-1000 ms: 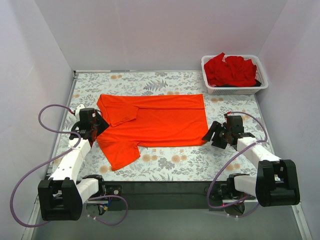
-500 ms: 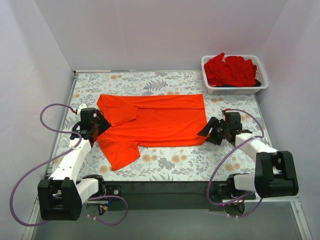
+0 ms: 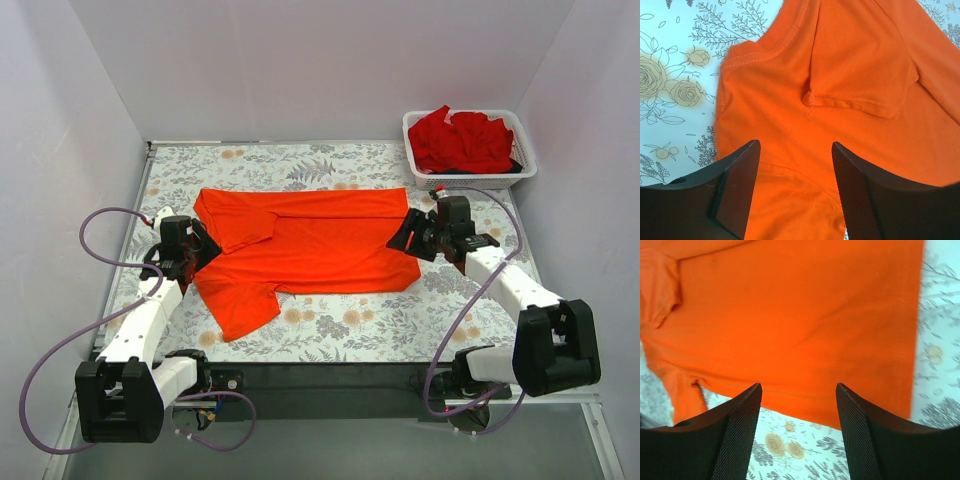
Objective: Fold and stack the t-shirts
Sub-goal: Fold the tshirt
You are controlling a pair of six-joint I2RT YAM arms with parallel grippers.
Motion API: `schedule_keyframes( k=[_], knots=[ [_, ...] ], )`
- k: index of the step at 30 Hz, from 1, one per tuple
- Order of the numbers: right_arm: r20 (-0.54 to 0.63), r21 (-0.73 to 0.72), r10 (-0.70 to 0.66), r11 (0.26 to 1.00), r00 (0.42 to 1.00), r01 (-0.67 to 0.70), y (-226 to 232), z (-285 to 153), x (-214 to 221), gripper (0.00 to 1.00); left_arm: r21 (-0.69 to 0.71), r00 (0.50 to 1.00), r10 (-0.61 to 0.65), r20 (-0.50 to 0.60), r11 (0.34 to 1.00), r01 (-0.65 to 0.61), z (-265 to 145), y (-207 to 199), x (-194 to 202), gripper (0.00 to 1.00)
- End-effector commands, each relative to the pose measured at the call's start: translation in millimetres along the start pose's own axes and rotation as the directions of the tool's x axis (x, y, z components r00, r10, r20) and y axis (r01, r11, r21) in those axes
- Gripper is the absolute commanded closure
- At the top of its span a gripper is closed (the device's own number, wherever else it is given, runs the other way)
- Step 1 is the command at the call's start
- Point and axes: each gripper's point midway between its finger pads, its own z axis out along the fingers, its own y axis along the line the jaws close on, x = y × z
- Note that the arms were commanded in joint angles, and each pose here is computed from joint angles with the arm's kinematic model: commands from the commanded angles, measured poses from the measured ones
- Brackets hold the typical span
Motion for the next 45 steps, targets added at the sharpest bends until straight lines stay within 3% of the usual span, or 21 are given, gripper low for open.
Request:
schedule_keyframes(
  k=[1, 8, 18, 33, 45],
  knots=[
    [-0.027, 0.157, 0.016, 0.988, 0.999, -0.012, -41, -9, 22, 0.33, 0.031, 0.999, 0.009, 0.032, 0.999, -0.010, -6, -6, -8, 0.42],
    [-0.077, 0.180, 0.134, 0.977, 0.988, -0.118, -71, -14, 54, 0.32, 0.038, 0.999, 0.010, 0.031, 0.999, -0.011, -6, -8, -8, 0.42],
    [-0.097, 0.094, 0.226, 0.972, 0.969, -0.217, -68, 10, 68, 0.30, 0.040, 0.999, 0.010, 0.035, 0.999, -0.012, -6, -8, -9, 0.42],
    [-0.063, -0.010, 0.133, 0.991, 0.989, -0.134, -20, 19, 22, 0.34, 0.035, 0.999, 0.013, 0.033, 0.999, -0.014, -6, -7, -8, 0.42],
    [-0.121, 0.058, 0.051, 0.997, 0.991, -0.044, -20, 50, 32, 0.35, 0.054, 1.000, 0.015, 0.020, 0.998, -0.016, -4, -10, -6, 0.42]
  ],
)
